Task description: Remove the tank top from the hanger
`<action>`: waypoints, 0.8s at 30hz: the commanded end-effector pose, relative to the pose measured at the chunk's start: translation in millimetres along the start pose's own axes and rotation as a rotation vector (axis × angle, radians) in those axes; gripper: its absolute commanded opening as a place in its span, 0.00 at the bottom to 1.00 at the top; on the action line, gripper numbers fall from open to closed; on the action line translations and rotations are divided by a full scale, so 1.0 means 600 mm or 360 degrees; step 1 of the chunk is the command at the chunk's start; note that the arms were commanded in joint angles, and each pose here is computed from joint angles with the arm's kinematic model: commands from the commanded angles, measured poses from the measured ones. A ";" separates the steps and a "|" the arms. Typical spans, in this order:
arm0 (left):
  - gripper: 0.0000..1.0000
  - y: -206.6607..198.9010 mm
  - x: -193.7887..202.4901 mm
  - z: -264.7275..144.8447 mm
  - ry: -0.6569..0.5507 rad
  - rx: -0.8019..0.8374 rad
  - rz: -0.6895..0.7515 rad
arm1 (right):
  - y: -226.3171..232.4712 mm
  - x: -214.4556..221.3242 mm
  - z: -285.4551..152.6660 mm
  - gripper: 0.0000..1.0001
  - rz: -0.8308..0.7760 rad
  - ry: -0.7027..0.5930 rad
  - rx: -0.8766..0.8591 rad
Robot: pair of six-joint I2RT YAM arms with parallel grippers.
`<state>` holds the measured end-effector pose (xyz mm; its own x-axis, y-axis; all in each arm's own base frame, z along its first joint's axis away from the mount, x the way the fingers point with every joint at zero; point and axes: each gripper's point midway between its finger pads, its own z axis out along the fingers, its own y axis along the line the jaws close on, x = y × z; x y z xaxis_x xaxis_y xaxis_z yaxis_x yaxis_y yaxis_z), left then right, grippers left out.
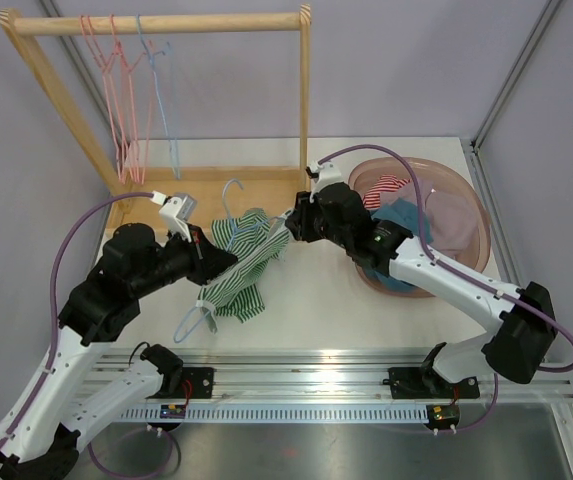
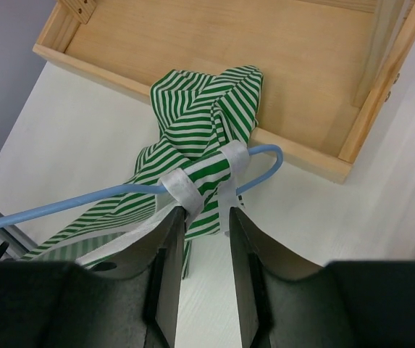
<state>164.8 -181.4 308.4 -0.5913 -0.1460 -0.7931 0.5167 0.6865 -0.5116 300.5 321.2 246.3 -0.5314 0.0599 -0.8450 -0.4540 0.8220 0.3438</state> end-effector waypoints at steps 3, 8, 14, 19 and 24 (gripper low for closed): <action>0.00 -0.040 -0.042 -0.019 -0.0129 0.0132 0.0069 | 0.005 -0.013 0.012 0.38 0.0026 -0.0020 -0.0084; 0.00 -0.050 -0.044 -0.020 -0.0132 0.0184 0.0068 | 0.008 -0.008 0.022 0.24 0.0069 0.0001 -0.0156; 0.00 -0.047 -0.032 -0.016 -0.0084 0.0188 0.0080 | -0.029 -0.034 0.021 0.00 0.0103 -0.0068 -0.0064; 0.00 -0.054 -0.025 -0.021 -0.0047 0.0228 0.0104 | -0.143 -0.057 0.020 0.00 0.0147 -0.0097 0.0359; 0.00 -0.066 -0.039 -0.027 -0.0097 0.0268 0.0110 | -0.172 -0.058 0.031 0.00 0.0114 -0.0029 0.0447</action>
<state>160.6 -187.4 311.7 -0.5903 -0.1192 -0.7983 0.5574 0.6551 -0.5100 357.4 271.4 230.1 -0.5767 0.1371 -0.8054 -0.2904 0.8870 0.3589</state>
